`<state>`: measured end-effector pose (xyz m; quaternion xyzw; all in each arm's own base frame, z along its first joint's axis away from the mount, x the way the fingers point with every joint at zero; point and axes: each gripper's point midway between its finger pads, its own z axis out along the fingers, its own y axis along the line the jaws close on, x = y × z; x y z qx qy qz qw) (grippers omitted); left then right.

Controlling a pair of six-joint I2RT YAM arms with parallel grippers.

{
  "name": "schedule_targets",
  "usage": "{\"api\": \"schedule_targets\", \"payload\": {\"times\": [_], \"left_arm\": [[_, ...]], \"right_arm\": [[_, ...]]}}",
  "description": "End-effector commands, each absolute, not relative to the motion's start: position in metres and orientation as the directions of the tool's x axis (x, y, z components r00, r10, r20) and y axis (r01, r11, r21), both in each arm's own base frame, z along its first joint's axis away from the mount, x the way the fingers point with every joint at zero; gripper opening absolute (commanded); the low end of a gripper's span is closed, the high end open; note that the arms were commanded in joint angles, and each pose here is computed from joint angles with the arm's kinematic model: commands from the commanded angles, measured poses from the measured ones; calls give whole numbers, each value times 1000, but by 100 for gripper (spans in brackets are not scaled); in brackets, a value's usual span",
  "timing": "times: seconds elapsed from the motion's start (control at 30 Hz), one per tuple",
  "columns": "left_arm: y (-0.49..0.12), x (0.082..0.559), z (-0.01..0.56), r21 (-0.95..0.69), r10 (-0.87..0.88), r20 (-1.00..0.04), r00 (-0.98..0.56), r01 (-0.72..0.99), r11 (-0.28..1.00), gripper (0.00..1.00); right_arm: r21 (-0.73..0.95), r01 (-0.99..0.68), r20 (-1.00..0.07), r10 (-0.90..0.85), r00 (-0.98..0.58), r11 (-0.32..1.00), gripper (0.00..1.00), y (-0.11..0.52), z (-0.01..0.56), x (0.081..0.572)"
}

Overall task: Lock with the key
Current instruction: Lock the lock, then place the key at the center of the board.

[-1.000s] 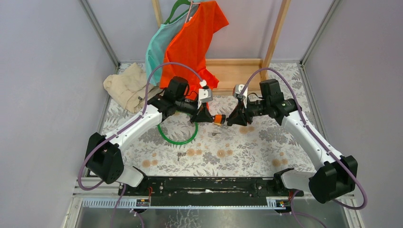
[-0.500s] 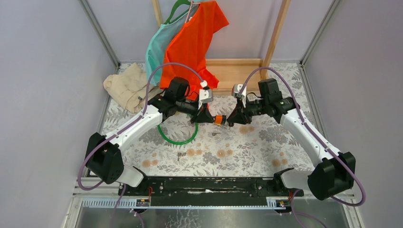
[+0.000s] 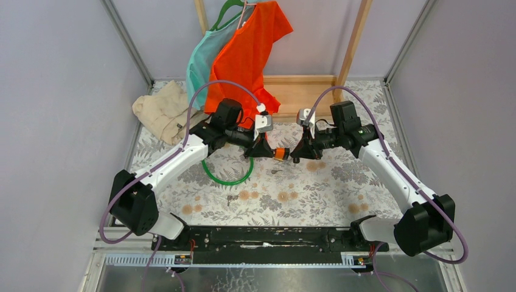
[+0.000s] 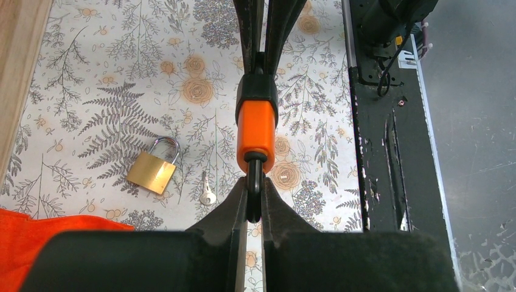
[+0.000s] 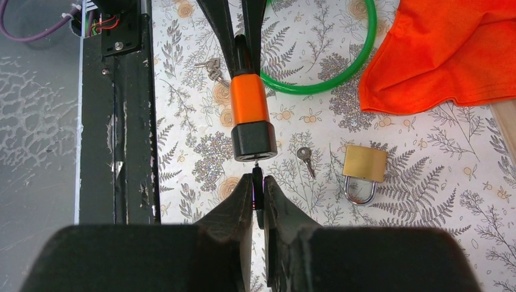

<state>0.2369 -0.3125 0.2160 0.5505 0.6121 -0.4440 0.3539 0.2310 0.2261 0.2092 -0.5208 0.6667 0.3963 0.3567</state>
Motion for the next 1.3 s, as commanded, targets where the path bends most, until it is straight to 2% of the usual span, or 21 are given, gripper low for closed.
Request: {"api": "schedule_targets", "payload": {"times": [0.0,0.27,0.83,1.07,1.27], "left_arm": [[-313,231,233,-88,321,-944,-72,995,-35,0],[-307,227,226,-39,342,-939,-18,998,-55,0],[-289,226,221,-13,353,-936,1,999,-37,0],[-278,239,220,3,374,-927,-10,999,34,0],[-273,251,217,46,414,-910,11,996,73,0]], "right_arm": [[101,-988,-904,-403,-140,117,0,230,224,234],[27,-992,-884,-461,-81,123,0,220,217,236],[-4,-986,-833,-547,-88,166,0,202,203,245],[2,-944,-822,-537,-190,330,0,192,204,267],[3,-902,-711,-634,-305,431,0,161,165,262]]}}
